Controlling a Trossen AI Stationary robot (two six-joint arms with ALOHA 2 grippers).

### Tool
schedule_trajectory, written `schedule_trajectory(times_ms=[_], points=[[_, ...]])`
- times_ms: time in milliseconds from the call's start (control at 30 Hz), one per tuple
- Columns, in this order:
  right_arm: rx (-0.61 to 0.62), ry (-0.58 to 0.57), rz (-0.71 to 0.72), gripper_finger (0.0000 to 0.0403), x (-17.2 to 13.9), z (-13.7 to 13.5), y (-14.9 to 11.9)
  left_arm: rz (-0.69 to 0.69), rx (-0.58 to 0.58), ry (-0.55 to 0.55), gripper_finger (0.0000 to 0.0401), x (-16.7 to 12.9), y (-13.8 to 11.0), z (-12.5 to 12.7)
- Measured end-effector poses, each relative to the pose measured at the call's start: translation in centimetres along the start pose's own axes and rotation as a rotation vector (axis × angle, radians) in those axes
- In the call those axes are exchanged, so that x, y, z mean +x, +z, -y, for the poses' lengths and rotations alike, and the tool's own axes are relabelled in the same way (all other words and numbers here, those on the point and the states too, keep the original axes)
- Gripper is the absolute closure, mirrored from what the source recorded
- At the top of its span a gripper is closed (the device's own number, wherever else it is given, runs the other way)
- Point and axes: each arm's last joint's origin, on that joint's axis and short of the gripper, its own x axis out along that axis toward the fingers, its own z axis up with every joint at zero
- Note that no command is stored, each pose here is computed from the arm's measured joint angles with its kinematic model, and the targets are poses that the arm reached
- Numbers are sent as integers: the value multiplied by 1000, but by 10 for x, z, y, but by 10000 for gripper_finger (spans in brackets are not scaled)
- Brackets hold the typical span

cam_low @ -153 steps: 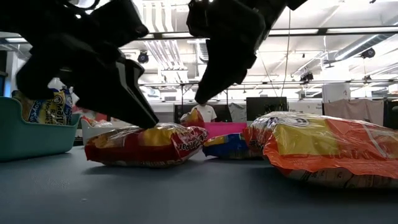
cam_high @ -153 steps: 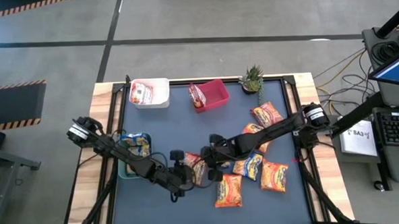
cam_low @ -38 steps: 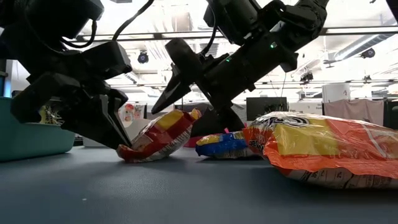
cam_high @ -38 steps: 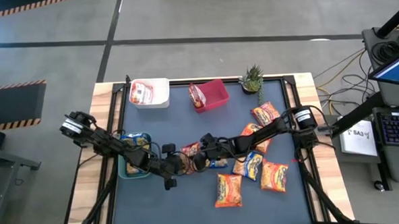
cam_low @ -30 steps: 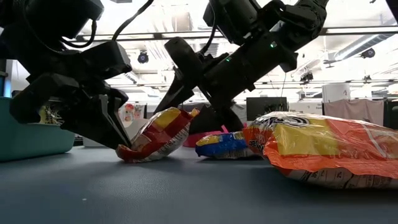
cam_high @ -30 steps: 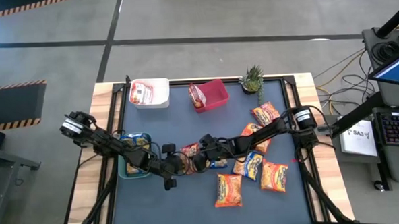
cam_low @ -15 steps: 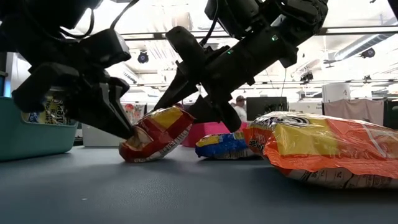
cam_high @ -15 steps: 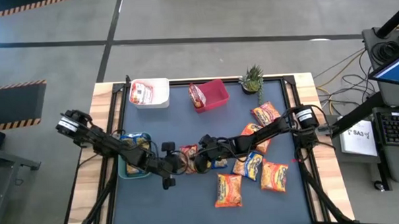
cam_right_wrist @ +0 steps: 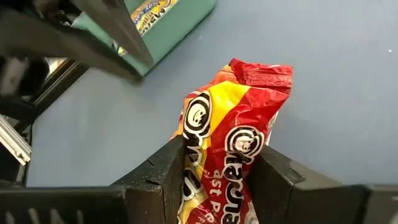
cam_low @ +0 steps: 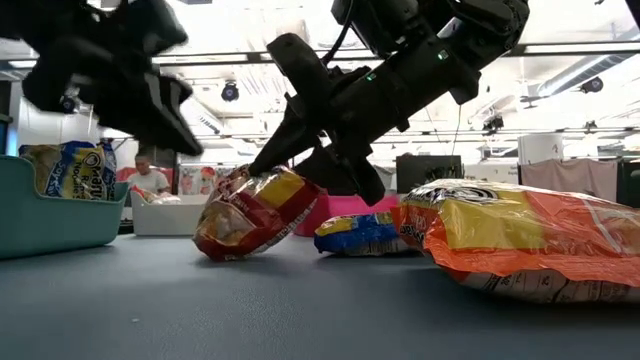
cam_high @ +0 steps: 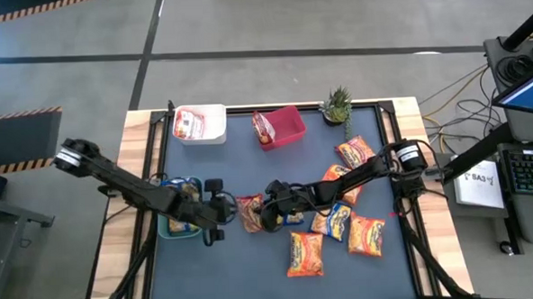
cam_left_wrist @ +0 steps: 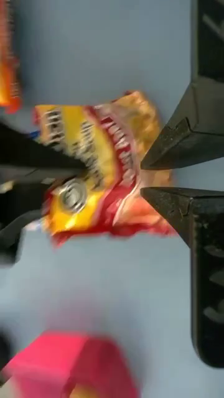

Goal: Sort Maruchan noodles
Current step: Put the red noodle pack into the red bin

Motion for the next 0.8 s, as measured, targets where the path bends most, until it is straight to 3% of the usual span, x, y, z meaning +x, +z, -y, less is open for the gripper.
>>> schedule_trajectory(times_ms=[333, 433, 533, 800], points=[[-53, 29, 54, 265, -15, -10, 18, 216, 119, 264, 363, -47, 22, -29], [-48, 46, 48, 265, -19, -11, 23, 266, 117, 294, 363, -58, 26, -35], [-20, 43, 10, 264, -19, -8, 24, 298, 89, 287, 363, -65, 28, -39], [-17, -73, -92, 264, -19, 10, 22, 276, -22, 55, 363, -43, 20, -23]])
